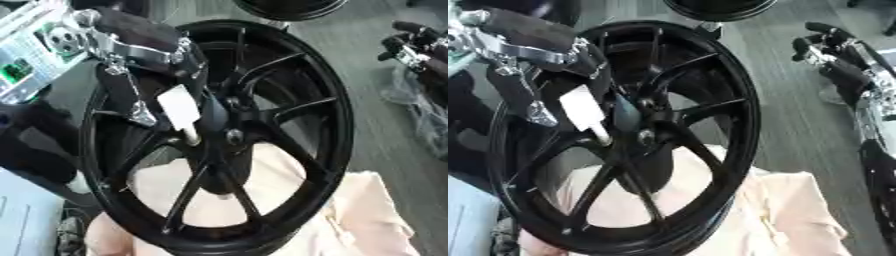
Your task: Pull the pin out of the wheel hub.
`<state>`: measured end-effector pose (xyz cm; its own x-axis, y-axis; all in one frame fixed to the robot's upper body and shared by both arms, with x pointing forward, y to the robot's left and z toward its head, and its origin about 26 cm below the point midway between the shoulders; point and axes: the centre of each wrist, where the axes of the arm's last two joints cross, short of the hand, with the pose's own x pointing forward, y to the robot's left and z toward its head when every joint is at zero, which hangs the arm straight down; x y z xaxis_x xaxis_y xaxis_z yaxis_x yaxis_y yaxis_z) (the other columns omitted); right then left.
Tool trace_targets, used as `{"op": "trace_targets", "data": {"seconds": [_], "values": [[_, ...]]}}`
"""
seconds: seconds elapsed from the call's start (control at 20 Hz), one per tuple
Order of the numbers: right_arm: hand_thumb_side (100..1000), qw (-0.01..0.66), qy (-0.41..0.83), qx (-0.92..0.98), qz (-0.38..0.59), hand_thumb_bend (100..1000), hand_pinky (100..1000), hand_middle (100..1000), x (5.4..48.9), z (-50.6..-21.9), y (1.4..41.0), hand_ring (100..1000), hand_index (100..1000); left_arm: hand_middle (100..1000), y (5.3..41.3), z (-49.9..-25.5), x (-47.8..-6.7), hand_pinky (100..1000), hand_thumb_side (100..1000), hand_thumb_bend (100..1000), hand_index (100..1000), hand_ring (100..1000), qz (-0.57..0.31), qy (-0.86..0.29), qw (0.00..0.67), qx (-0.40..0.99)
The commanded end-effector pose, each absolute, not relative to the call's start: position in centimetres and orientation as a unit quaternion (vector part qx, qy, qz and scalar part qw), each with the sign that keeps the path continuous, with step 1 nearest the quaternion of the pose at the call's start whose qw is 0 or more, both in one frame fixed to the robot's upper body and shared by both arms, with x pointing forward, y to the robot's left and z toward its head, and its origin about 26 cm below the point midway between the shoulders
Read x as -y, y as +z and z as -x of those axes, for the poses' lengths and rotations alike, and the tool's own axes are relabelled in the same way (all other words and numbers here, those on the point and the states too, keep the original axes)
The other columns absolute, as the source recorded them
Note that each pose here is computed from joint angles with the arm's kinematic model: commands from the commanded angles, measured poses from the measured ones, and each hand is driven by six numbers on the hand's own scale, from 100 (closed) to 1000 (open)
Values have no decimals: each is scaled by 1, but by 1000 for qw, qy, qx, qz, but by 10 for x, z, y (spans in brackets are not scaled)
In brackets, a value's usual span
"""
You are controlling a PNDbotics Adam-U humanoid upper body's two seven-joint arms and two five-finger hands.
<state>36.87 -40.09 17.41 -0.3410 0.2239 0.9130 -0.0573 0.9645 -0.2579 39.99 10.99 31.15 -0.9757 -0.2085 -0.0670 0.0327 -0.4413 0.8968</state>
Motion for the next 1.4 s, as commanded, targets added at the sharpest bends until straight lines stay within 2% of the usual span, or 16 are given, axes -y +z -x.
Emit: {"op": "trace_targets", "data": {"seconds": [0.05,0.65,1.2,1.4], "values": [[351,561,130,815,63,397,951,670,405,-368,188,637,867,622,326,-398,-116,811,100,381,455,781,-85,-888,-8,452],[363,561,132,815,62,381,952,672,405,-368,188,638,870,564,336,-395,-117,768,100,327,354,741,-94,-881,-18,463],[367,561,131,815,62,376,953,674,405,-368,189,639,870,538,366,-380,-119,757,100,408,334,725,-103,-856,-16,506],[368,561,130,815,62,375,953,674,406,-367,188,639,870,534,384,-372,-129,757,100,465,333,723,-115,-841,-10,529]]}}
